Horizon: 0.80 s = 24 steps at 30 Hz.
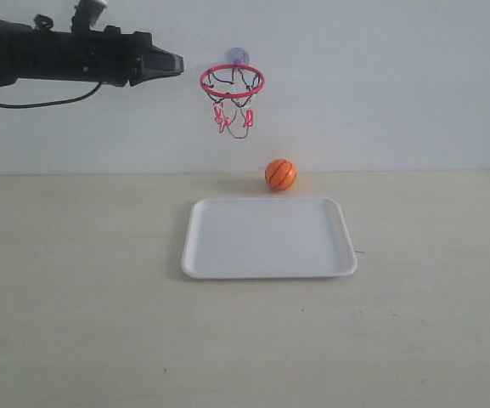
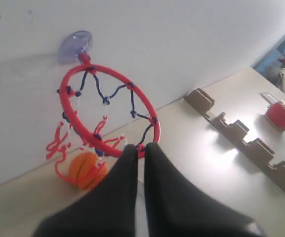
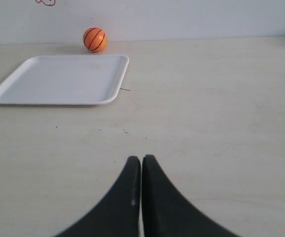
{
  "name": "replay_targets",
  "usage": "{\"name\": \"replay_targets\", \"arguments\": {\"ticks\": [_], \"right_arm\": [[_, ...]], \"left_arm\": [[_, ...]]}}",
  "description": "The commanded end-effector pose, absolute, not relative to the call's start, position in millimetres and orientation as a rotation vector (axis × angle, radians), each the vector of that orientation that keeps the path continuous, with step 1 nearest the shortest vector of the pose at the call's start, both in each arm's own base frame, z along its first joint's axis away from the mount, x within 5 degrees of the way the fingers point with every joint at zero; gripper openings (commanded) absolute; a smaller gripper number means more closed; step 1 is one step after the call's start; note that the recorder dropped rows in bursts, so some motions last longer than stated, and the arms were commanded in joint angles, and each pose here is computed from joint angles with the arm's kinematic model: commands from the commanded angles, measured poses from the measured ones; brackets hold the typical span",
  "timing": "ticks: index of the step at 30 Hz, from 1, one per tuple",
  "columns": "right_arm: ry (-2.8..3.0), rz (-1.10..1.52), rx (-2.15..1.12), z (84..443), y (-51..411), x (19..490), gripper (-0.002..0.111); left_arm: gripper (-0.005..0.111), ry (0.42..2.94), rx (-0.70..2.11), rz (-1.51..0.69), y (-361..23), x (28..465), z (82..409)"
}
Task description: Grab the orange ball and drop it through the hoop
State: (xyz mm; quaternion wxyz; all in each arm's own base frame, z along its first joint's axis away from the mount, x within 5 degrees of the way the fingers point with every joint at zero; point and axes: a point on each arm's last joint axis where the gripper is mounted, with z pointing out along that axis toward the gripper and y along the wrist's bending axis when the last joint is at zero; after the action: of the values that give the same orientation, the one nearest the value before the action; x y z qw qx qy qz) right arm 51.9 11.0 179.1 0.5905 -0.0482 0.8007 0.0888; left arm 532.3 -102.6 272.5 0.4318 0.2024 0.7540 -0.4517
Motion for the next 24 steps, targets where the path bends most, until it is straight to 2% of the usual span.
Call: {"name": "replay_targets", "arguments": {"ticks": [1,5,11,18,24], "right_arm": [[1.853,0.198,-0.118,180,11,52,0.000],[1.853,0.198,-0.118,180,11,52,0.000],[1.853,0.198,-0.118,180,11,52,0.000],[1.848,0.199,-0.118,180,11,52,0.000],[1.850,0.199,-0.118,180,11,52,0.000]], "left_arm": [[0.004,1.898,0.549,-1.225,-92,518,286],[0.004,1.954,0.601,-1.262,-93,495,298],[0.004,2.040,0.455,-1.454,-95,440,273],[0.004,1.964,0.182,-1.619,-92,334,239],[0.004,2.088,0.098,-1.647,-90,243,209]]}}
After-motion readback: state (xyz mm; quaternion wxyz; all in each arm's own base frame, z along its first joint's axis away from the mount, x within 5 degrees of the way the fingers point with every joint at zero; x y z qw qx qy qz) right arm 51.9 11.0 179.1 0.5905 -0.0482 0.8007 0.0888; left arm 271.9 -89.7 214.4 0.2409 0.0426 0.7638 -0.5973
